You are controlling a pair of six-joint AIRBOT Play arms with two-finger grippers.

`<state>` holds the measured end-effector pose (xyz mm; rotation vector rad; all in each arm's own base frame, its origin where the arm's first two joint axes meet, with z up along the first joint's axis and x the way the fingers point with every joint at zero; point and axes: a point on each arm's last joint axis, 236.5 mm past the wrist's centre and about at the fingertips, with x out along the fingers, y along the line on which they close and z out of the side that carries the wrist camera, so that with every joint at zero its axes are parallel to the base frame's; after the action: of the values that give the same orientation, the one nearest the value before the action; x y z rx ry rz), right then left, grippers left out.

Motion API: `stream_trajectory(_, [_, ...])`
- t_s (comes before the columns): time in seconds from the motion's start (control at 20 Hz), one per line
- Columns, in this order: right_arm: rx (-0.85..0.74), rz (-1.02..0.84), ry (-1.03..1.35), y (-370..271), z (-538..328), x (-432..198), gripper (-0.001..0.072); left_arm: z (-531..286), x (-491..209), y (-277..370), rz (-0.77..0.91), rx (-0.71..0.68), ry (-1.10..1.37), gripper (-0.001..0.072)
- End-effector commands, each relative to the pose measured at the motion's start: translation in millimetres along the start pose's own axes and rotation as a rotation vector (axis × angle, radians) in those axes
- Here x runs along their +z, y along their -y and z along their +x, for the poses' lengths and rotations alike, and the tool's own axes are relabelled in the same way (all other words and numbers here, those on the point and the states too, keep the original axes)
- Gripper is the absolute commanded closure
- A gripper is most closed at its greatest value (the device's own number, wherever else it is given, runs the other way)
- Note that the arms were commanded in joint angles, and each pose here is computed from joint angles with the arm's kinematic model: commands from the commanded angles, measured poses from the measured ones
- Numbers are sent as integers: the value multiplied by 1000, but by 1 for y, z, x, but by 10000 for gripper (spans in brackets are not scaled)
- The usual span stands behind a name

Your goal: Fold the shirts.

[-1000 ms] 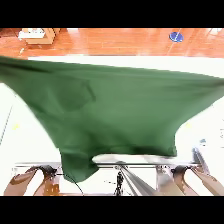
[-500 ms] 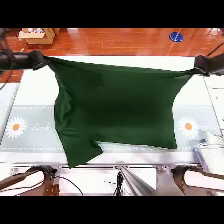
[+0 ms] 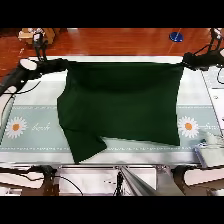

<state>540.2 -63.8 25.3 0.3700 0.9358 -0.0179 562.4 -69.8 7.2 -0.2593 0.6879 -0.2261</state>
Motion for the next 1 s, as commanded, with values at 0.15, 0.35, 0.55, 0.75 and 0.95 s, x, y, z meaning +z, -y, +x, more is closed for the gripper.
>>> stream_trajectory(0.15, [-5, 39, -189, 18, 52, -54, 685, 42, -34, -3, 16, 37, -28, 672])
stream_trajectory(0.35, [4, 34, -200, 14, 34, -51, 685, 26, -18, 3, 13, -16, -55, 672])
stream_trajectory(0.55, [-23, -12, -356, 14, -8, -82, 685, -19, -35, 12, -94, -172, -309, 673])
stream_trajectory(0.75, [-27, -3, -484, 18, -8, -118, 685, -36, -86, -13, -91, -116, -526, 673])
stream_trajectory(0.95, [-23, 21, -563, 24, 8, -142, 685, -24, -115, -11, -101, -118, -613, 672])
